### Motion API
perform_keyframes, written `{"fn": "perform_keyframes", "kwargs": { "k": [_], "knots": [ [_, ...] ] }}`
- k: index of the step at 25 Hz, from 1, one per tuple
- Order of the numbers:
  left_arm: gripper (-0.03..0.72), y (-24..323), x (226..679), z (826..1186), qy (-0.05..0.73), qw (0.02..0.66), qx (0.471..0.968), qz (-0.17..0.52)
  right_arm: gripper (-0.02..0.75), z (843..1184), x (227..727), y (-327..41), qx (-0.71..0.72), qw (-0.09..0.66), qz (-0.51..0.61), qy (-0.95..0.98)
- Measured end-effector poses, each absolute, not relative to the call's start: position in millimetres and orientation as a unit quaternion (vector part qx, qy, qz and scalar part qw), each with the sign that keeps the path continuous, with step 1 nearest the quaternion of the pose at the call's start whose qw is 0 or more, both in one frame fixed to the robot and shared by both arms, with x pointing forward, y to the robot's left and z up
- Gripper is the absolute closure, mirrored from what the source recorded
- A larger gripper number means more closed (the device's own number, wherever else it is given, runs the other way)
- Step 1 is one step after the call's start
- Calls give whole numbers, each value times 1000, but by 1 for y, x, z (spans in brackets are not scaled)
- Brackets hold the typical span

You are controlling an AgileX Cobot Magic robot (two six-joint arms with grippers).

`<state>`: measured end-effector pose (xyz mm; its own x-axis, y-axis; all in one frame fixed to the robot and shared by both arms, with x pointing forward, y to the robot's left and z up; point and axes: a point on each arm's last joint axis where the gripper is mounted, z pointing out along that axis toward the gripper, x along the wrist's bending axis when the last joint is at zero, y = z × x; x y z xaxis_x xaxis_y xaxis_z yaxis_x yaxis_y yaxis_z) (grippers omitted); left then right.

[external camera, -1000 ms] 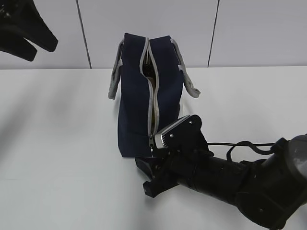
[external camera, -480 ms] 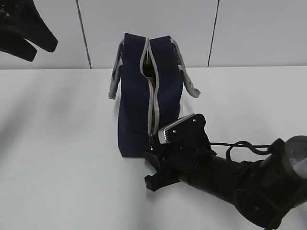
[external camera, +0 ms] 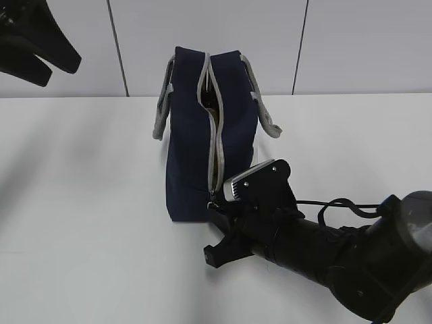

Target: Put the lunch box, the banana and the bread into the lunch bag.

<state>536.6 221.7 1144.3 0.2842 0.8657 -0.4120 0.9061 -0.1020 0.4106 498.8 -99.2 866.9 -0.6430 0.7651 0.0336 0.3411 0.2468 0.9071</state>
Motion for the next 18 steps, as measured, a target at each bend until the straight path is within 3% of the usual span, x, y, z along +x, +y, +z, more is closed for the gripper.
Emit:
{"fn": "perform_keyframes", "kwargs": {
  "k": [18],
  "knots": [
    [296, 222, 537, 1144, 597, 304, 742, -33, 754, 877, 493, -97, 328, 202, 481, 788]
  ]
}}
